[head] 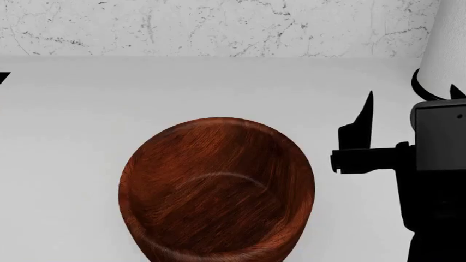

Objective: Place the eggs and milk next to the bowl.

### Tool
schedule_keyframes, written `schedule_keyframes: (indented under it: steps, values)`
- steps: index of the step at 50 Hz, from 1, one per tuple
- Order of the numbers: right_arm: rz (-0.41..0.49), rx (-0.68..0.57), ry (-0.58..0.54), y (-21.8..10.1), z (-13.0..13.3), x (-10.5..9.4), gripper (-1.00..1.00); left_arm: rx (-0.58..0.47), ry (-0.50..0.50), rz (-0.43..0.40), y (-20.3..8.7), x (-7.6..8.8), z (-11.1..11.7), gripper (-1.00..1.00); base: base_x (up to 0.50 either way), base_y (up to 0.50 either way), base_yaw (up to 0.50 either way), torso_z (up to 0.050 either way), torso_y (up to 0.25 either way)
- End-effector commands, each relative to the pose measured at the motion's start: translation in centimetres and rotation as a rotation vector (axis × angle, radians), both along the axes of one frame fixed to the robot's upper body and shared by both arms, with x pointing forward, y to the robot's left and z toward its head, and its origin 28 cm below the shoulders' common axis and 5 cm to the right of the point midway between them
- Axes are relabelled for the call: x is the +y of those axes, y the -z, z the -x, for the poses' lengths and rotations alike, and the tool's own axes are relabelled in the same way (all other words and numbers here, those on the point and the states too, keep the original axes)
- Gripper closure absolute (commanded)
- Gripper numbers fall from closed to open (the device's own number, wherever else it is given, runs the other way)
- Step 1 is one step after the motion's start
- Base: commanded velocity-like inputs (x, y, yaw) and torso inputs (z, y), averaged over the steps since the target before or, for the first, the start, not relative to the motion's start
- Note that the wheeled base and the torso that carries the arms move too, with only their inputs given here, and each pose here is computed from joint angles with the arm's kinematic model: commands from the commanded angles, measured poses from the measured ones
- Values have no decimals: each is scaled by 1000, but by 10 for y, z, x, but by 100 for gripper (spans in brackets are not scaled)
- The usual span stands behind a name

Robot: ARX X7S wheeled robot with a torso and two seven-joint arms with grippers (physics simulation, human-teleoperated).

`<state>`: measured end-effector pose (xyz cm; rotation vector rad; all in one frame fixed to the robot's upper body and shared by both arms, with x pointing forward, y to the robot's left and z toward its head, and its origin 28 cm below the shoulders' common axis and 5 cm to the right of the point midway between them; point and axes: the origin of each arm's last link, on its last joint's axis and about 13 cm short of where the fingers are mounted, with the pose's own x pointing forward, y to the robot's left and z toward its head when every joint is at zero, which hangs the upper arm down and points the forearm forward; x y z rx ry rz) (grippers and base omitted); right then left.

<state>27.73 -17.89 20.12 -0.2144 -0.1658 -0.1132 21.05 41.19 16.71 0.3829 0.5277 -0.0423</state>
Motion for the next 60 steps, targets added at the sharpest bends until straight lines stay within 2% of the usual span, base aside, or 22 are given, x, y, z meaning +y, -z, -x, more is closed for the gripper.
schedule_keyframes:
  steps: [1,24,43,60]
  values:
    - [1,2,4,0,0,0,-100,14,-7,-12,5,2,-8,-100,0,0,0,0,0]
    - [3,5,10,0,1,0,-100,37,-39,-20,13,11,-15,-100,0,0,0,0,0]
    - [8,9,16,-1,0,0,-100,59,-47,-10,30,12,-22,-100,1,0,0,0,0]
    - [9,14,16,2,-1,0,-100,112,-103,-2,41,17,-14,-100,2,0,-1,0,0]
